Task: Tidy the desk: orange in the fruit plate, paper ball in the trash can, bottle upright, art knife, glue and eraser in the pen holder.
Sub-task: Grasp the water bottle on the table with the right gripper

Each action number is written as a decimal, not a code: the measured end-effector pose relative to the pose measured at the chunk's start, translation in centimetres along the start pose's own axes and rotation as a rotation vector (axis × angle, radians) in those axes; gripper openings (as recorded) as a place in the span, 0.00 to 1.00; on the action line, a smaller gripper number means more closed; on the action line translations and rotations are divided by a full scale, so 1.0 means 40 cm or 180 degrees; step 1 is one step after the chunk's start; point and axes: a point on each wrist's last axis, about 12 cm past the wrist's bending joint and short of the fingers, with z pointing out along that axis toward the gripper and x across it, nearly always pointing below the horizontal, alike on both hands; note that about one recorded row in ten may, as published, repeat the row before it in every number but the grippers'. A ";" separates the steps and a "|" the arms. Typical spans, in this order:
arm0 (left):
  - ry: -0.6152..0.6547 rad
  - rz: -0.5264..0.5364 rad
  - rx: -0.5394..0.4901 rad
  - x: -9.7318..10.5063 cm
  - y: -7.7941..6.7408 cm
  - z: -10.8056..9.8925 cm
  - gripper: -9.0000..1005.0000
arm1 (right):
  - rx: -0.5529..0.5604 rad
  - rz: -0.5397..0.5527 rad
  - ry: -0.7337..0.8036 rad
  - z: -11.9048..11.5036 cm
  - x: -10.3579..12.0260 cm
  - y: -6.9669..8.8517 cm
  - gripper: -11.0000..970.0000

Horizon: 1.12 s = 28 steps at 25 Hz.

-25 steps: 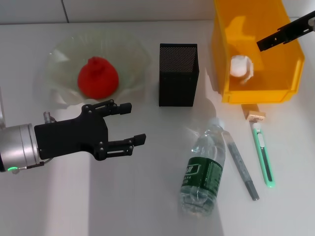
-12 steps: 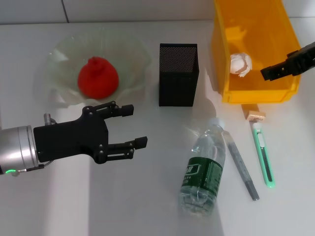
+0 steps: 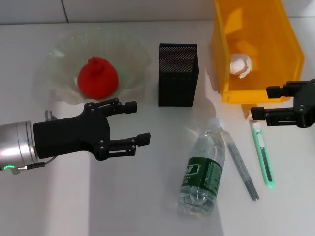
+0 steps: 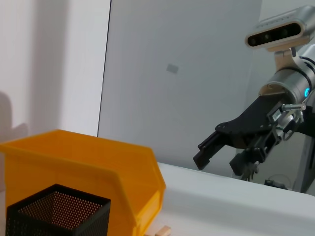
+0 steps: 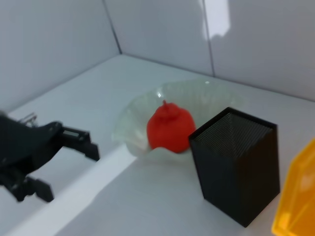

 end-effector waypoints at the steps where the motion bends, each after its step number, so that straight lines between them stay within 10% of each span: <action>1: 0.0006 0.0016 0.0001 -0.002 0.001 0.001 0.81 | 0.0000 0.0069 -0.0043 -0.001 0.008 -0.011 0.78; 11: 0.0048 0.0116 0.0050 -0.004 -0.001 -0.006 0.81 | 0.0292 0.0431 0.0348 -0.034 -0.091 -0.009 0.78; 28: 0.0119 0.0030 0.0102 -0.008 -0.004 -0.004 0.80 | 0.0443 0.1165 0.0855 -0.015 -0.108 -0.013 0.78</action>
